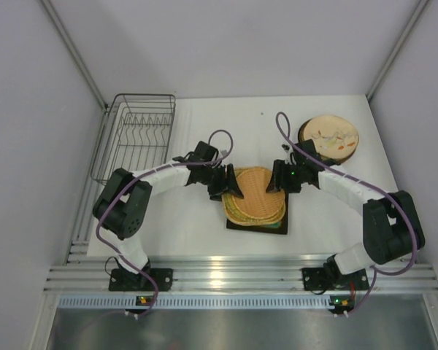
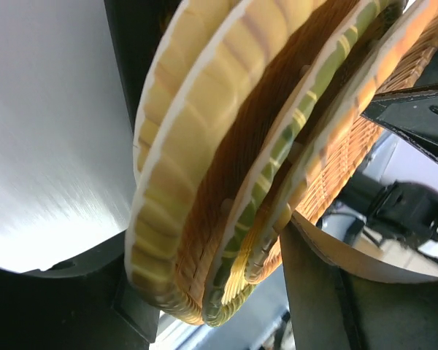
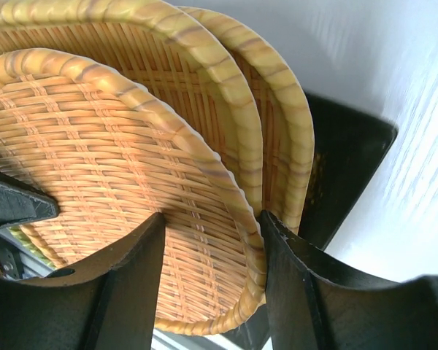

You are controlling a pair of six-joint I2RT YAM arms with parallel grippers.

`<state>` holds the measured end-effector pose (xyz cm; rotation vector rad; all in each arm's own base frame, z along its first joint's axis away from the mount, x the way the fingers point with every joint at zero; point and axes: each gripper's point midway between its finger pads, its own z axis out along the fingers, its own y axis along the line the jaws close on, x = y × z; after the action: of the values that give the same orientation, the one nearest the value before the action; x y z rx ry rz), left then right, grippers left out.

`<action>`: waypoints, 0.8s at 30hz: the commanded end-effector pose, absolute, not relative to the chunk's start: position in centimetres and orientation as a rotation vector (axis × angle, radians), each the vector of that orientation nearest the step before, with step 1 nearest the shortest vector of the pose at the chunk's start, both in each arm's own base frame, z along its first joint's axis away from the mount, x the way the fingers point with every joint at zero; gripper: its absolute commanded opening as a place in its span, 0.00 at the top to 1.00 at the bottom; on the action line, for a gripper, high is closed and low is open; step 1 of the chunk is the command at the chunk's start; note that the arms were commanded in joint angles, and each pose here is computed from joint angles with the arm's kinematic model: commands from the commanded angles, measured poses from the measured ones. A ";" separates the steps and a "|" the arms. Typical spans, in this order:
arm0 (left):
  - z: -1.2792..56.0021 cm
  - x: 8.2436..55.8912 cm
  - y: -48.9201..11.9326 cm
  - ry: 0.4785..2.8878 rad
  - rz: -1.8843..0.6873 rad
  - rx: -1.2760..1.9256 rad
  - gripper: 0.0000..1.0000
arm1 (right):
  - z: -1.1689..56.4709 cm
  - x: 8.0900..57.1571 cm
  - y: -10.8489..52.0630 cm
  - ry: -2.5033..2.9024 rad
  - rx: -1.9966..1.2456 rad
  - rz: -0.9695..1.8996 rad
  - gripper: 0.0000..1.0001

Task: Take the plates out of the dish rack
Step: Move the dish rack

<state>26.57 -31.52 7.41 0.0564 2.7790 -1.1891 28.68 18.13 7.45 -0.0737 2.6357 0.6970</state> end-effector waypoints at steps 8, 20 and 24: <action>8.9 23.4 -36.4 2.705 -1.369 0.354 1.00 | 11.0 25.6 23.1 2.561 -0.230 0.910 0.67; 8.6 29.5 -34.6 2.685 -0.892 0.345 0.38 | 11.3 27.6 20.2 2.559 -0.132 0.637 0.53; 8.4 29.4 -34.5 2.701 -0.882 0.360 0.21 | 11.1 27.2 19.8 2.566 -0.128 0.620 0.51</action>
<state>27.67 -32.22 7.01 0.2678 2.8300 -0.9018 27.37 17.22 8.94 -0.0685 2.6302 0.5091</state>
